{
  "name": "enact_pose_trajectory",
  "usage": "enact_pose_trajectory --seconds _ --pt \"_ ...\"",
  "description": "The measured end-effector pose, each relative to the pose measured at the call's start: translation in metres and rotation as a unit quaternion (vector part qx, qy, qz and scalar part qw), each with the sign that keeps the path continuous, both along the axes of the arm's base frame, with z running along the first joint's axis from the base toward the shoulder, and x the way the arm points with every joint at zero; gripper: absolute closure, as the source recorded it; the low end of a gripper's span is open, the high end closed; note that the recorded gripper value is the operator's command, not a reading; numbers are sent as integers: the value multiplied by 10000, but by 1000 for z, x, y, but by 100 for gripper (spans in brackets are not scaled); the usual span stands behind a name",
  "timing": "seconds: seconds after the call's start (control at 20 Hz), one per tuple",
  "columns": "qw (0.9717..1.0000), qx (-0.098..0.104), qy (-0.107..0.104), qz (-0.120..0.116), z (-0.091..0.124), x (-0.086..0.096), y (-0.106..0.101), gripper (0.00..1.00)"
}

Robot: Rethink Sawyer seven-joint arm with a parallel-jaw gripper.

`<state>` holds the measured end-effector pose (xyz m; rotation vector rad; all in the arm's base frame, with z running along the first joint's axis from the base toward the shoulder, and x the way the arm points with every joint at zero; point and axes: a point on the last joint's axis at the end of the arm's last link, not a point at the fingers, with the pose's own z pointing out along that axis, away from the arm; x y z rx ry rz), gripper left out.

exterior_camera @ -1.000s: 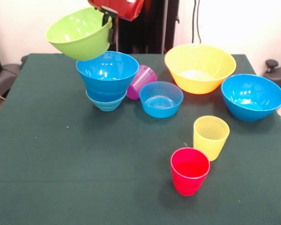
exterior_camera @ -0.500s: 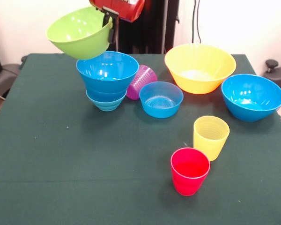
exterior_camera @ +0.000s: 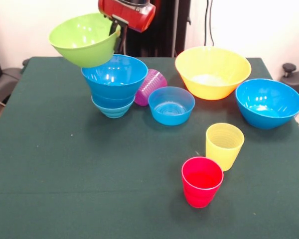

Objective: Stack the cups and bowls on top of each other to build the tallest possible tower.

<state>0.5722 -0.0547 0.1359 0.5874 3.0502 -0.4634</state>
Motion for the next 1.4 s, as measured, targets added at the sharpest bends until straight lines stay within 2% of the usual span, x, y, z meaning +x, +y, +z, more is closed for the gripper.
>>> enact_pose_trajectory --seconds 0.25,0.55,1.05,1.4 --pt "9998 -203 -6 94 -11 -8 7 100" --pt "9992 -392 18 52 -21 -17 11 100" --pt "9986 -499 110 -118 -29 -26 9 100" --pt "9986 -507 88 -103 -27 -26 20 100"
